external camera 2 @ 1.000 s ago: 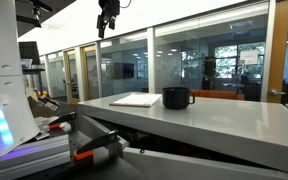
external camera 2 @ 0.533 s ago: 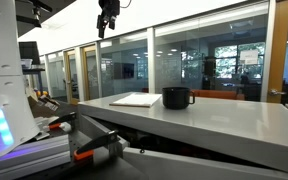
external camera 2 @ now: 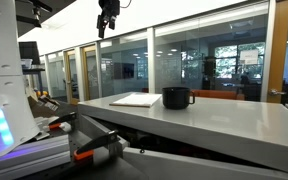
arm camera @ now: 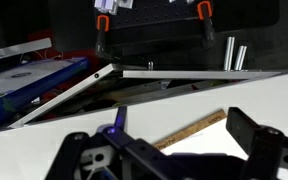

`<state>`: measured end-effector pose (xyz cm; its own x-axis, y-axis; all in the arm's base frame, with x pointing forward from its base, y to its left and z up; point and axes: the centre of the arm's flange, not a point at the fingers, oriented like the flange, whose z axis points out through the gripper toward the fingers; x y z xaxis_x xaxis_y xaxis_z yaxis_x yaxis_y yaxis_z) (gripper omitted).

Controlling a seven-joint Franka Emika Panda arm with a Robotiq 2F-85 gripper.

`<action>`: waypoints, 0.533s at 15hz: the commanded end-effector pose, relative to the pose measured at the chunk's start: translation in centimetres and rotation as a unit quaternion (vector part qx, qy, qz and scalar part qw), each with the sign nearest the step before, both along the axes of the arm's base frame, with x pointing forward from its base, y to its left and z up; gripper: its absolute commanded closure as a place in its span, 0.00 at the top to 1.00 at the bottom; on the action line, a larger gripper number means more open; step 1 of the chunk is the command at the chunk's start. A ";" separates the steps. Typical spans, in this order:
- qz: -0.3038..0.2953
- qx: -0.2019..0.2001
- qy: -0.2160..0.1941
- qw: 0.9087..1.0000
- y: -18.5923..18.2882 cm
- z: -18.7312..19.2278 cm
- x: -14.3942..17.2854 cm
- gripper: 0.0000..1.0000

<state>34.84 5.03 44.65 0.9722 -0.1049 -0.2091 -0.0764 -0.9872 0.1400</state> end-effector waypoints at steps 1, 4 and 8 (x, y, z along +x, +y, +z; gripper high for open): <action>0.000 0.000 0.000 1.000 0.0 0.0 0.0 1.00; 0.000 0.000 0.000 1.000 0.0 0.0 0.0 1.00; 0.000 -0.008 -0.003 1.000 -0.6 -0.6 1.1 1.00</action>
<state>34.87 4.97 44.65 0.9726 -0.1049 -0.2075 -0.0761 -0.9869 0.1423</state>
